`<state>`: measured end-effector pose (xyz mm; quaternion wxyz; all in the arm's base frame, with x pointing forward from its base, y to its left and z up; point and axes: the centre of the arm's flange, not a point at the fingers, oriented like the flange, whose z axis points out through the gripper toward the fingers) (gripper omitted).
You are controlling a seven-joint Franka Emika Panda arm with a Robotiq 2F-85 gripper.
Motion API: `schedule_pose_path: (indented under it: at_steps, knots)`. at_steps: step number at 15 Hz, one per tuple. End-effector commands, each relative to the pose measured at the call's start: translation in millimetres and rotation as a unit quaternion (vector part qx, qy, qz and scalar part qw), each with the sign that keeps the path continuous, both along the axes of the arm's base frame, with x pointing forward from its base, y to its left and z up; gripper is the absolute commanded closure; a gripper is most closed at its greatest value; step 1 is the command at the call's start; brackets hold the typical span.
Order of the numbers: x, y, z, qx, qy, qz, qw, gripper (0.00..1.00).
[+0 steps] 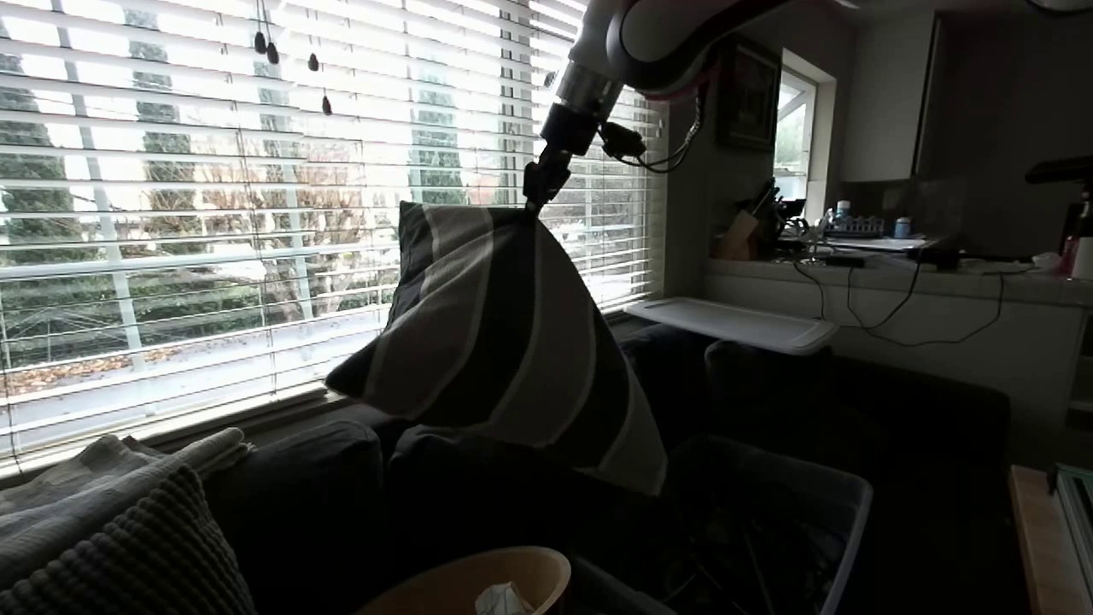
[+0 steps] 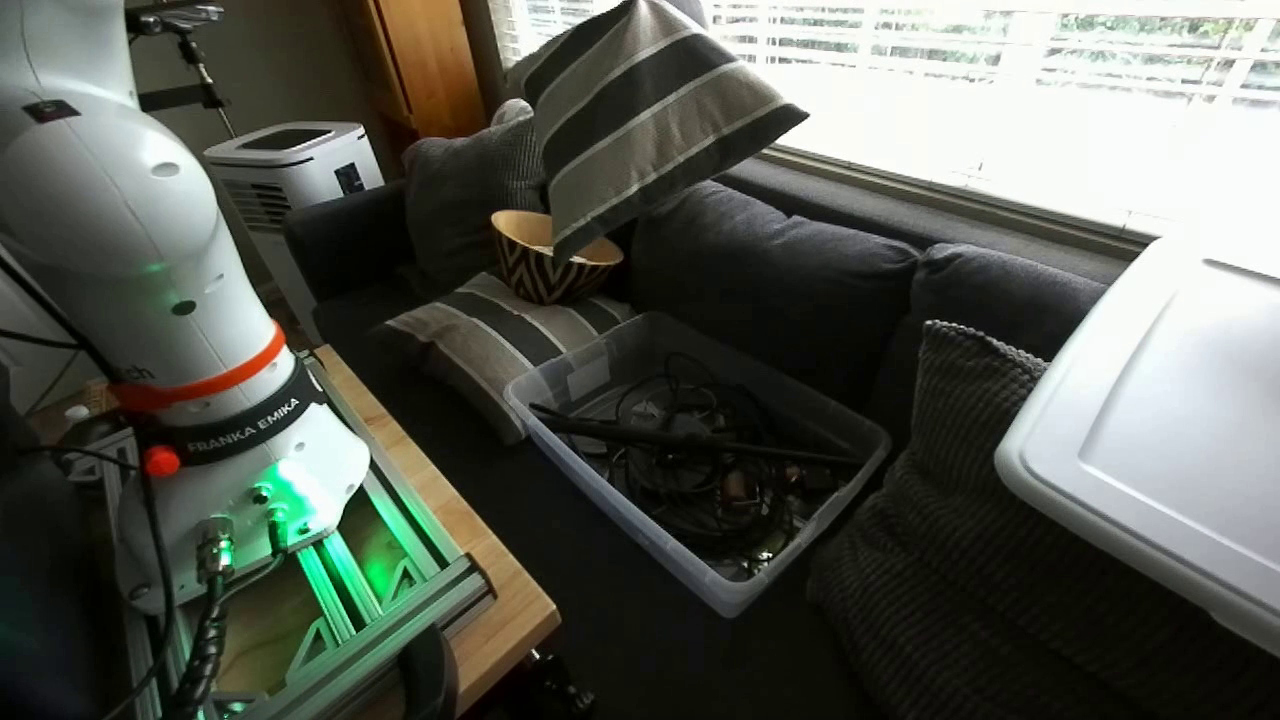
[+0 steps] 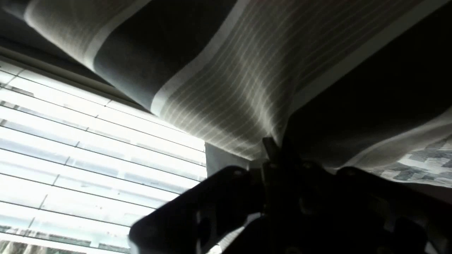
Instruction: Put the striped pillow into the wooden bowl
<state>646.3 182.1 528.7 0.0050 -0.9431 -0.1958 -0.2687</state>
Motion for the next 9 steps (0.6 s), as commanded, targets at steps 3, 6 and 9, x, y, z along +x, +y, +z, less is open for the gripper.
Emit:
schedule_pose_path:
  at_steps: [3,6,9]
  knots:
    - [11,29,-12,0.002,-0.002,0.031,0.9995,0.96]
    - [19,41,-21,0.001,0.0,0.049,0.9988,0.96]
    - [21,41,-21,0.001,-0.001,0.051,0.9987,0.96]
